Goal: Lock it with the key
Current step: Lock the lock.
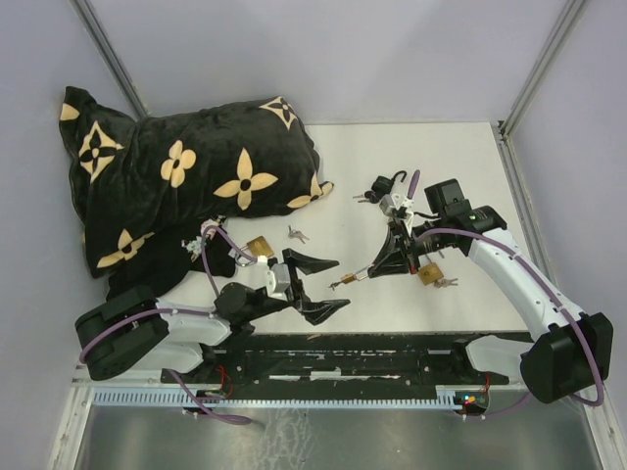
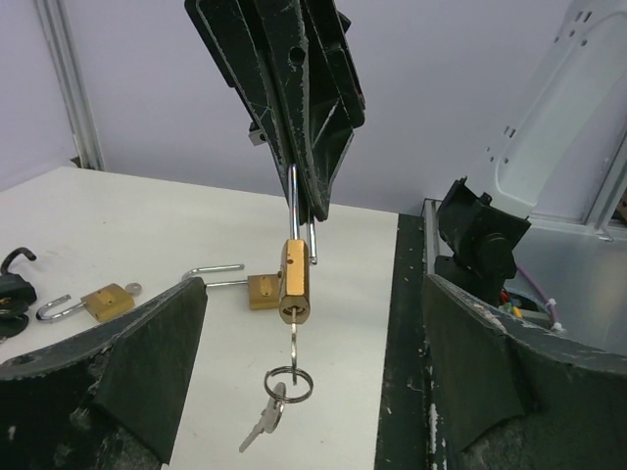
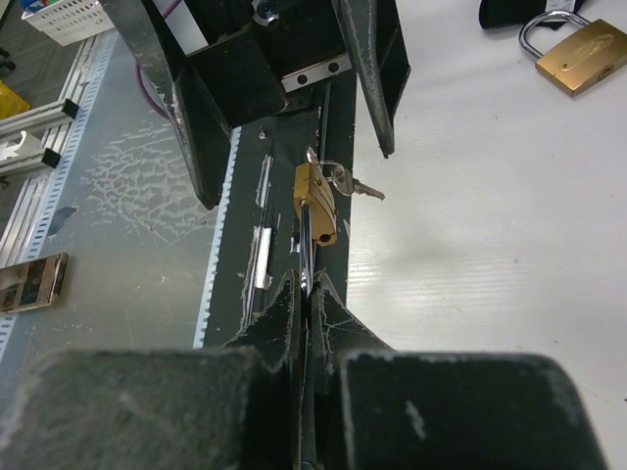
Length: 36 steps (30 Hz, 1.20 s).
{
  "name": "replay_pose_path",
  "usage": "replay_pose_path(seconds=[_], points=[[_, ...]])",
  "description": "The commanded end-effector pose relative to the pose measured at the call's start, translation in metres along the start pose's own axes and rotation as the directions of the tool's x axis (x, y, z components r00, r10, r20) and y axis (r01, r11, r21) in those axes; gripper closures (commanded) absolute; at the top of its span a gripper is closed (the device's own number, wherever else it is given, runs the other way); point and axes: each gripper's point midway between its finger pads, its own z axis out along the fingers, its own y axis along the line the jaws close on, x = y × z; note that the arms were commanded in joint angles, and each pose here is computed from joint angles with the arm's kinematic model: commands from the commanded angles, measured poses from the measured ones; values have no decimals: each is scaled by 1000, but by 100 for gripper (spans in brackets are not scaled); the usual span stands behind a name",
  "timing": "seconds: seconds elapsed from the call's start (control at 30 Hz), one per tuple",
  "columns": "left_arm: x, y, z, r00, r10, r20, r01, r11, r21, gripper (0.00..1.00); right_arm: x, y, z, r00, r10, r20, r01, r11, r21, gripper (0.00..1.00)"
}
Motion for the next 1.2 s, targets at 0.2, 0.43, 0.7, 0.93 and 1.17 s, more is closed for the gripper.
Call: replay_pose_path(seconds=[0.2, 0.43, 0.7, 0.93, 1.17], points=[[-20, 7, 16, 992, 89, 87, -89, 996, -10, 12, -25, 16, -4, 993, -97, 63, 100, 994, -44, 98], [-16, 7, 21, 996, 47, 76, -47, 999, -9, 25, -24, 16, -3, 994, -93, 63, 96, 994, -48, 98], [-12, 8, 27, 997, 11, 73, -11, 1000, -9, 40, -24, 16, -3, 993, -95, 64, 98, 994, -47, 98], [-14, 9, 26, 997, 2, 78, -1, 1000, -20, 50, -24, 16, -4, 993, -96, 64, 99, 994, -46, 98], [-13, 8, 25, 997, -12, 76, 13, 1000, -17, 52, -24, 17, -4, 993, -99, 64, 102, 994, -46, 98]])
